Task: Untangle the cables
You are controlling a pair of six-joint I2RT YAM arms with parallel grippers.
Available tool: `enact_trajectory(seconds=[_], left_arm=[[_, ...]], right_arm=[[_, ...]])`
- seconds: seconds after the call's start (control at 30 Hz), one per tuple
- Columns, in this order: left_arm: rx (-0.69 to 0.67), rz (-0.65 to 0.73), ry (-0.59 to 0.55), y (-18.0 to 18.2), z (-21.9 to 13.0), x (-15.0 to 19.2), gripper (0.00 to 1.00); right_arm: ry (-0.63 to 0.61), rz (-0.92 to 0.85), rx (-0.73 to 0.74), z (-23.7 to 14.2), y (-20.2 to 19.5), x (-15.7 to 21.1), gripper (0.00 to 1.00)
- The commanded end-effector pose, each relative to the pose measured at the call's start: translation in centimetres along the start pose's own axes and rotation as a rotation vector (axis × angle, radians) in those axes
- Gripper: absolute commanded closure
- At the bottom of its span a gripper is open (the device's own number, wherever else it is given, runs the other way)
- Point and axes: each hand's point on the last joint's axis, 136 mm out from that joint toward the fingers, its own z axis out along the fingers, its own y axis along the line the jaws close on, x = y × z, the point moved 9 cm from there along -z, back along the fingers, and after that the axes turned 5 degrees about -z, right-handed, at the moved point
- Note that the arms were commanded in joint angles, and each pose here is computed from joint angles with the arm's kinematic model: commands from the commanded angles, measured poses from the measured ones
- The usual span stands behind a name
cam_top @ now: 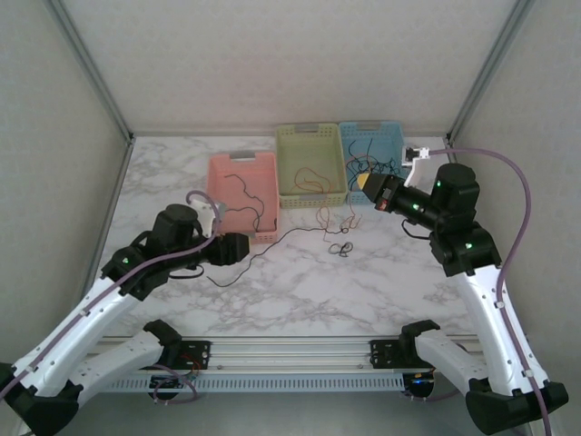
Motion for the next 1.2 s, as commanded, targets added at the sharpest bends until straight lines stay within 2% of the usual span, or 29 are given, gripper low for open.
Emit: enact_trajectory(seconds=[0.0, 0.2, 0.33, 0.43, 0.7, 0.9, 1.17], left_arm=[[0.071, 0.045, -0.008, -1.5, 0.8, -0.6, 0.24], [0.093, 0.094, 0.039, -2.8, 3.2, -0.6, 0.24], [0.086, 0.121, 0.071, -3.3, 5.2, -0.6, 0.24], [0.087, 0.136, 0.092, -3.7, 6.5, -0.7, 0.24], [0.106, 0.258, 0.171, -6.2, 11.0, -1.5, 0.24], [0.151, 0.364, 0.24, -7.6, 15.8, -2.1, 0.23], [0.271, 0.554, 0.318, -9.0, 21.9, -0.7, 0.18]], right_arm=[[0.014, 0.055, 0.039, 0.6, -0.7, 0.1, 1.0], [-0.013, 0.087, 0.175, 0.6, -2.1, 0.3, 1.0], [-0.049, 0.099, 0.393, -0.6, -3.5, 0.5, 1.0], [-0.072, 0.083, 0.48, -1.6, -3.8, 0.4, 1.0], [-0.068, 0.092, 0.478, -1.5, -3.9, 0.6, 1.0], [-0.062, 0.101, 0.506, -1.5, -4.5, 0.8, 1.0], [-0.066, 0.112, 0.516, -1.8, -4.9, 0.8, 1.0]])
